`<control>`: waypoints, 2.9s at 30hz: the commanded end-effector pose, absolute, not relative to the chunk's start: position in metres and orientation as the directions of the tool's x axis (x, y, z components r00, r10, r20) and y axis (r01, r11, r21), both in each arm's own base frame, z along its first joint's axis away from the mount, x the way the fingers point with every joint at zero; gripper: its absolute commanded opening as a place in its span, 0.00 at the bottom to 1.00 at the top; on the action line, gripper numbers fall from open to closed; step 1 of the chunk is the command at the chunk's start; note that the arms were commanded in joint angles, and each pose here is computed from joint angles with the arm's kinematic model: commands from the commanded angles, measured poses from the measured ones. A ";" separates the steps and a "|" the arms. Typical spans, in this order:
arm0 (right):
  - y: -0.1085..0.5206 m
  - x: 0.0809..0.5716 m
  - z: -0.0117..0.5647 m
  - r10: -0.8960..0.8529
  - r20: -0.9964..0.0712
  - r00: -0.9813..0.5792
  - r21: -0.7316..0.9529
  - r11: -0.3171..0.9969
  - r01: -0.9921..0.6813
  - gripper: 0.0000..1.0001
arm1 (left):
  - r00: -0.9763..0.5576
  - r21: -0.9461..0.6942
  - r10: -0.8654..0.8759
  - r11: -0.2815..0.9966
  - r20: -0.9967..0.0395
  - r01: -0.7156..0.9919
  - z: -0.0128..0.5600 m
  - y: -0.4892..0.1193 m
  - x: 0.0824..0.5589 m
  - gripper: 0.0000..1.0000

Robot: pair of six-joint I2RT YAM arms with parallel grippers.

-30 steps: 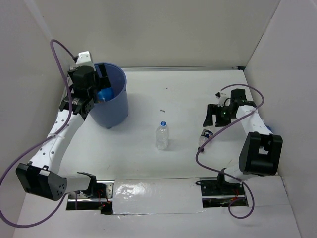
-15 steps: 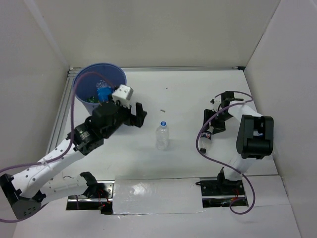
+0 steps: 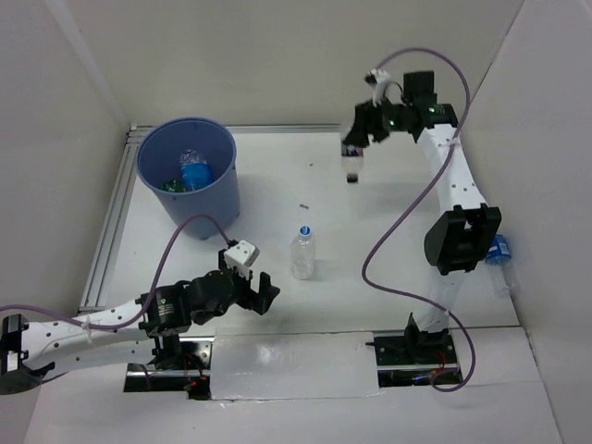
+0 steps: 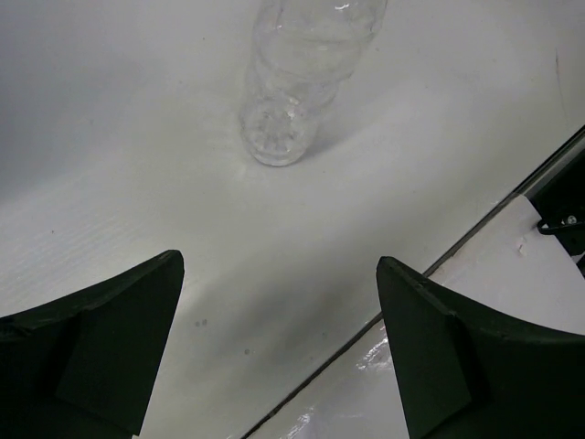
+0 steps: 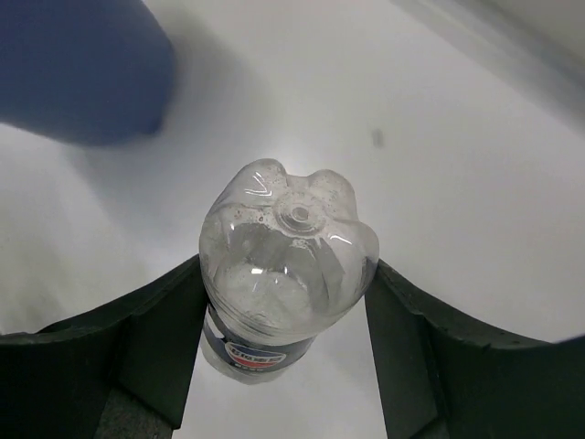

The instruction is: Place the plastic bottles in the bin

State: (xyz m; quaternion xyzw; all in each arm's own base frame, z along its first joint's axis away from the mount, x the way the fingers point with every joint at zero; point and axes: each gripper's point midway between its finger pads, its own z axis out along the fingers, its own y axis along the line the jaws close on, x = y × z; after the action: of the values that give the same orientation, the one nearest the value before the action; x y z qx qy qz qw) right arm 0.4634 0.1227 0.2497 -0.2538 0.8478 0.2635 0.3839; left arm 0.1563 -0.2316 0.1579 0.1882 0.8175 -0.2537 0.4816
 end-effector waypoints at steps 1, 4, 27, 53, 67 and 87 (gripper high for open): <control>0.208 0.469 0.351 -0.213 -0.953 -0.215 0.083 0.498 -0.863 0.00 | -0.473 -0.362 -0.106 0.793 -0.874 0.491 0.174 -0.237 0.158 0.99; 0.273 0.459 0.411 -0.101 -0.994 0.029 -0.062 0.340 -0.938 0.00 | -0.491 -0.352 -0.087 0.804 -0.867 0.480 0.163 -0.236 0.157 0.99; 0.411 0.468 0.471 0.221 -0.971 0.094 -0.015 0.336 -0.942 1.00 | -0.289 -0.150 0.029 0.803 -0.957 0.576 0.164 -0.277 0.188 0.99; 0.030 0.344 0.268 -0.067 -0.929 -0.363 0.156 0.820 -0.551 0.43 | -0.163 -0.150 -0.070 0.818 -0.984 0.555 0.191 -0.358 0.272 0.00; -0.046 0.331 0.217 -0.160 -0.804 -0.572 0.016 0.957 -0.290 1.00 | 0.263 -0.122 -0.147 0.987 -0.954 0.107 0.457 -0.141 0.337 0.00; -0.201 0.273 0.168 -0.111 -0.454 -0.884 -0.536 0.826 0.171 1.00 | 0.039 -0.152 -0.149 0.984 -0.988 -0.090 0.410 -0.058 0.361 1.00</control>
State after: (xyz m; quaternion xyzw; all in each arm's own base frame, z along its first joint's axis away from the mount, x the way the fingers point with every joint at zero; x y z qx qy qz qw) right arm 0.2938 -0.1595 0.1705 -0.0098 0.9380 -0.1928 0.2878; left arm 0.3772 -0.0326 0.3496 -0.1020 0.7361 0.0552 0.6669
